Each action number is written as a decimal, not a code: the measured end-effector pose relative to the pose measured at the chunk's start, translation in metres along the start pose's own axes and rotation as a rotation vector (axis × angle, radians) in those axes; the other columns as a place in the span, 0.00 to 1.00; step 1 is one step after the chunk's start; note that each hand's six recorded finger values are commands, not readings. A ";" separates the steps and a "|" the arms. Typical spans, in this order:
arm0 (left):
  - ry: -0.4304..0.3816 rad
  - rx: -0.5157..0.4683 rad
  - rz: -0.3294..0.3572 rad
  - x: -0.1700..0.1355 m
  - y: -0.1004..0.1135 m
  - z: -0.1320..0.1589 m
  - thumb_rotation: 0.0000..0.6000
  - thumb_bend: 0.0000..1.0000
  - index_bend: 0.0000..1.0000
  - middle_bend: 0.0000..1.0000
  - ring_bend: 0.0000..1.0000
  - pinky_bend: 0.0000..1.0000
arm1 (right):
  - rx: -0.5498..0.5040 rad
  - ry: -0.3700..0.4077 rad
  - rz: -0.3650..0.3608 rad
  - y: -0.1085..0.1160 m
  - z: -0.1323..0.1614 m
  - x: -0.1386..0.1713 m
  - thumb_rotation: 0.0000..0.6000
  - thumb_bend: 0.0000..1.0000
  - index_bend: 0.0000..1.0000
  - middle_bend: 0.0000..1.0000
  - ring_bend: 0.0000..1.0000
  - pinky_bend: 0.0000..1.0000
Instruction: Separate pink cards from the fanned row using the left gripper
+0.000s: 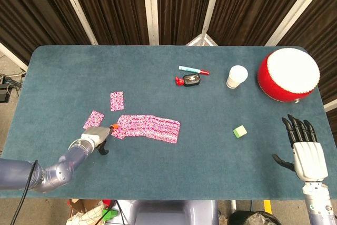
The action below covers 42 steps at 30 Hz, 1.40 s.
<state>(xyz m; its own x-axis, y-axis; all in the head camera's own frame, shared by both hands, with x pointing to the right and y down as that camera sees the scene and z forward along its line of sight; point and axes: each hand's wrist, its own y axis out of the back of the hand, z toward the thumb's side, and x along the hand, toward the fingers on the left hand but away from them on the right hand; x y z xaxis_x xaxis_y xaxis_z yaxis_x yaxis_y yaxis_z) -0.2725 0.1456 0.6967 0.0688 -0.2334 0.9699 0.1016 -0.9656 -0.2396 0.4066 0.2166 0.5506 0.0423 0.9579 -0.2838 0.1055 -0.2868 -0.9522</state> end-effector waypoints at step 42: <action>0.002 0.216 -0.134 -0.038 -0.044 -0.005 1.00 0.48 0.07 0.75 0.61 0.68 | 0.012 0.004 -0.014 0.001 0.002 -0.002 1.00 0.13 0.08 0.07 0.10 0.07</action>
<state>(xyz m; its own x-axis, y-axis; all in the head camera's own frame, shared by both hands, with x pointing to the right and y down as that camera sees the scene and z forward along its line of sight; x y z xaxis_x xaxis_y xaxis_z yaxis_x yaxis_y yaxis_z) -0.2847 0.1961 0.6701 0.0383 -0.1055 0.9937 0.3199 -0.9408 -0.1122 0.4051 0.2143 0.5504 0.0448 0.9618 -0.2701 0.0944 -0.2732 -0.9573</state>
